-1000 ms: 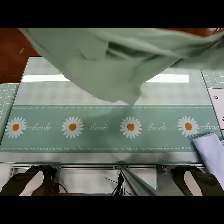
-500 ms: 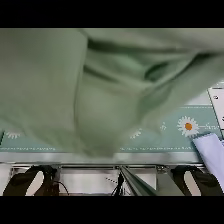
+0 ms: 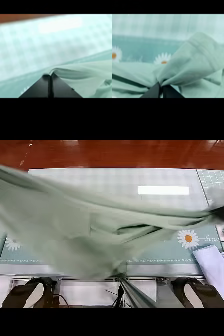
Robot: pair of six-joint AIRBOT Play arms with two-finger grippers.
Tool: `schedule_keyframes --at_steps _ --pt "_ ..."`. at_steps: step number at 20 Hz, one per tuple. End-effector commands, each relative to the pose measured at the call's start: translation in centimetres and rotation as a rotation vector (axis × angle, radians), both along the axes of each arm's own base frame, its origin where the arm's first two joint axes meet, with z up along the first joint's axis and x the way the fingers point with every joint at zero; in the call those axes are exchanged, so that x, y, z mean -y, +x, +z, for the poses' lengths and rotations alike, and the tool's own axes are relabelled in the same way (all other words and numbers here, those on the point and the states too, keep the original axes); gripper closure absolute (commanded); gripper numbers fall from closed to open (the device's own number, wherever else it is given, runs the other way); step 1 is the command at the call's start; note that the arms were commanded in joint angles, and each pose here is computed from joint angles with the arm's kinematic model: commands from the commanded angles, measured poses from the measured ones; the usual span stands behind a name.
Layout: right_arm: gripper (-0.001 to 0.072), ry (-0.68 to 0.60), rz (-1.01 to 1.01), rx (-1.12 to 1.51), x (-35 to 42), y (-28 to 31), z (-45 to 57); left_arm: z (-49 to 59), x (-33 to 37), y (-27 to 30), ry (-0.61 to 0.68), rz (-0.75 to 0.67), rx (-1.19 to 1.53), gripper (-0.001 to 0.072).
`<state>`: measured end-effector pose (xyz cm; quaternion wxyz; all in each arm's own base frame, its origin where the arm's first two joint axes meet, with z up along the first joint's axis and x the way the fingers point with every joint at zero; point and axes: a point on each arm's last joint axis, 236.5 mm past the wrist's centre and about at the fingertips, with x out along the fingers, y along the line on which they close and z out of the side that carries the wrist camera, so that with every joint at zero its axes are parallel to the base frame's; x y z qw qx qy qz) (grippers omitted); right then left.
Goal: Fold the shirts.
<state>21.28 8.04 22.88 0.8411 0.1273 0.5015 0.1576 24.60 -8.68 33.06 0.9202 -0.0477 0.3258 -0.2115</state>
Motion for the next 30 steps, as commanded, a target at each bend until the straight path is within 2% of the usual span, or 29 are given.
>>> schedule_keyframes --at_steps 1,7,11,15,16,17,18,20,21,23,24,25,27,28,29,30 --pt "0.0694 -0.093 0.001 -0.220 0.6 3.1 -10.6 -10.2 -1.0 4.4 -0.015 -0.005 -0.255 0.0687" --pt "0.0693 -0.102 -0.102 -0.278 0.9 14.3 -22.6 -23.0 -1.9 12.1 -0.111 0.049 -0.536 0.0687" --pt "0.0693 -0.032 -0.191 -0.282 0.1 18.2 -27.2 -27.1 0.8 15.7 -0.301 0.045 -0.634 0.0687" --pt "0.0693 -0.005 -0.227 -0.328 -0.3 19.0 -30.5 -32.7 2.6 16.2 -0.275 0.026 -0.750 0.0683" --pt "0.0692 -0.010 -0.223 -0.336 -0.2 18.9 -30.9 -33.7 2.9 16.1 -0.268 0.022 -0.774 0.0633" --pt "0.0672 -0.015 -0.214 -0.328 -0.2 19.0 -30.9 -34.2 3.1 16.1 -0.275 0.019 -0.790 0.0476" --pt "0.0560 -0.020 -0.192 -0.314 -0.2 19.2 -30.5 -34.3 3.0 16.1 -0.281 0.031 -0.798 0.0354" --pt "0.0351 -0.073 -0.048 -0.287 -0.2 18.8 -28.5 -33.0 2.1 15.9 -0.289 0.023 -0.805 0.0306" --pt "0.0291 -0.129 0.038 -0.280 0.6 18.2 -27.1 -31.7 1.3 15.5 -0.293 0.009 -0.814 0.0306" --pt "0.0285 -0.316 0.104 -0.283 5.2 16.8 -24.1 -28.7 -0.7 14.4 -0.300 -0.014 -0.824 0.0306" --pt "0.0285 -0.406 0.064 -0.275 8.3 16.4 -22.7 -27.6 -1.8 13.4 -0.299 -0.012 -0.831 0.0306" --pt "0.0285 -0.424 -0.023 -0.259 10.8 16.0 -21.4 -27.4 -3.2 12.2 -0.274 0.011 -0.841 0.0304" --pt "0.0285 -0.355 -0.141 -0.269 14.1 14.2 -20.6 -28.8 -5.3 9.3 -0.222 0.080 -0.883 0.0297" --pt "0.0275 -0.301 -0.199 -0.284 15.4 13.0 -20.9 -29.8 -5.3 7.5 -0.234 0.098 -0.917 0.0141" --pt "0.0195 -0.223 -0.252 -0.302 16.3 11.7 -21.6 -31.0 -4.8 5.7 -0.247 0.106 -0.955 -0.0013" --pt "0.0117 -0.128 -0.316 -0.321 16.7 10.7 -22.5 -32.4 -3.8 3.5 -0.261 0.093 -0.997 -0.0013"
